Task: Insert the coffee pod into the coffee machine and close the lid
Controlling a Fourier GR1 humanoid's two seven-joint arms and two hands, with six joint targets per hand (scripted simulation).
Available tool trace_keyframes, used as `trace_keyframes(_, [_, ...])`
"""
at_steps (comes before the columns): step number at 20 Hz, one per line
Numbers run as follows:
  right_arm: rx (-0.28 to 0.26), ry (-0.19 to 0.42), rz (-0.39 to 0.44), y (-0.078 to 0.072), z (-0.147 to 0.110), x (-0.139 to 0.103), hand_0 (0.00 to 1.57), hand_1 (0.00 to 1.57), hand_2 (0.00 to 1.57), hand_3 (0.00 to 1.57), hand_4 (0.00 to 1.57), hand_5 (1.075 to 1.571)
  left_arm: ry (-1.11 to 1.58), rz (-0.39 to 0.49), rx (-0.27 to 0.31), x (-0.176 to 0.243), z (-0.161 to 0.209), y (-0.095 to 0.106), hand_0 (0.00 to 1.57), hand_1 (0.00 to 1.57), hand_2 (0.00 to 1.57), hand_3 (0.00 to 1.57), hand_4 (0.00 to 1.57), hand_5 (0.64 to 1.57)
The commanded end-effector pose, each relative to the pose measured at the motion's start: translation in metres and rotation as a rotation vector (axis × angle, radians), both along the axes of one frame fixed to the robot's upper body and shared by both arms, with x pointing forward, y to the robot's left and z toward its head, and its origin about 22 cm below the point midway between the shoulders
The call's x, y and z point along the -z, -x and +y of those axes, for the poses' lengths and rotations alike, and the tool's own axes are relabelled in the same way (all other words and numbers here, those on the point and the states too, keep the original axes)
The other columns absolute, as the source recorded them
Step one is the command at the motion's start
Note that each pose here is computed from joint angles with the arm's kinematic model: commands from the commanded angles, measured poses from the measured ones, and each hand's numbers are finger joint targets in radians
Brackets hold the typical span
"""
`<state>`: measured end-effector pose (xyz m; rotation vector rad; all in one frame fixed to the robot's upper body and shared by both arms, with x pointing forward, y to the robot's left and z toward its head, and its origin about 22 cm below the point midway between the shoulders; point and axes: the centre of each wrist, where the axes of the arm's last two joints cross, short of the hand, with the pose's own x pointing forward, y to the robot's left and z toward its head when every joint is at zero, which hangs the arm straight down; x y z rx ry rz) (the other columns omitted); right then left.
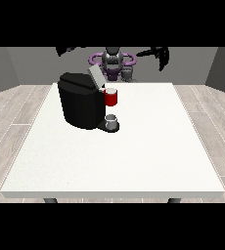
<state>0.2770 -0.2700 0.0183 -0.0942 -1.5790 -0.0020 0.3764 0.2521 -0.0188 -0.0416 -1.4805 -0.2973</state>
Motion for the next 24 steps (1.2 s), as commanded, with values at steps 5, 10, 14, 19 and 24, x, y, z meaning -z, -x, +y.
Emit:
trace_keyframes(5, [-0.096,0.047,-0.046,-0.017,0.017,-0.022,0.0,0.0,0.0,0.0,0.0,1.571,0.129,0.015,0.007,0.018,-0.006,0.024,0.0,0.0,0.0,0.0,0.14,1.571])
trace_keyframes(10, [-0.101,0.089,-0.059,-0.032,0.021,-0.032,0.0,0.0,0.0,0.0,0.22,1.571,0.147,-0.017,0.042,0.015,-0.014,0.036,0.0,0.0,0.0,0.0,0.0,1.571])
trace_keyframes(14, [-0.151,0.093,-0.115,-0.045,0.032,-0.035,0.0,0.0,0.0,0.0,0.12,1.571,0.187,-0.066,0.028,-0.001,-0.028,0.034,0.0,0.0,0.0,0.0,0.11,1.571])
trace_keyframes(19, [-0.154,0.054,-0.039,-0.041,0.027,-0.02,0.0,0.0,0.0,0.0,0.0,1.571,0.183,-0.041,-0.03,0.0,-0.009,0.059,0.0,0.0,0.0,0.0,0.0,1.571])
trace_keyframes(24, [-0.122,0.008,-0.063,-0.066,0.005,-0.029,0.0,0.0,0.0,0.0,0.0,1.571,0.199,-0.11,-0.007,-0.023,-0.019,0.058,0.0,0.0,0.0,0.0,0.0,1.571])
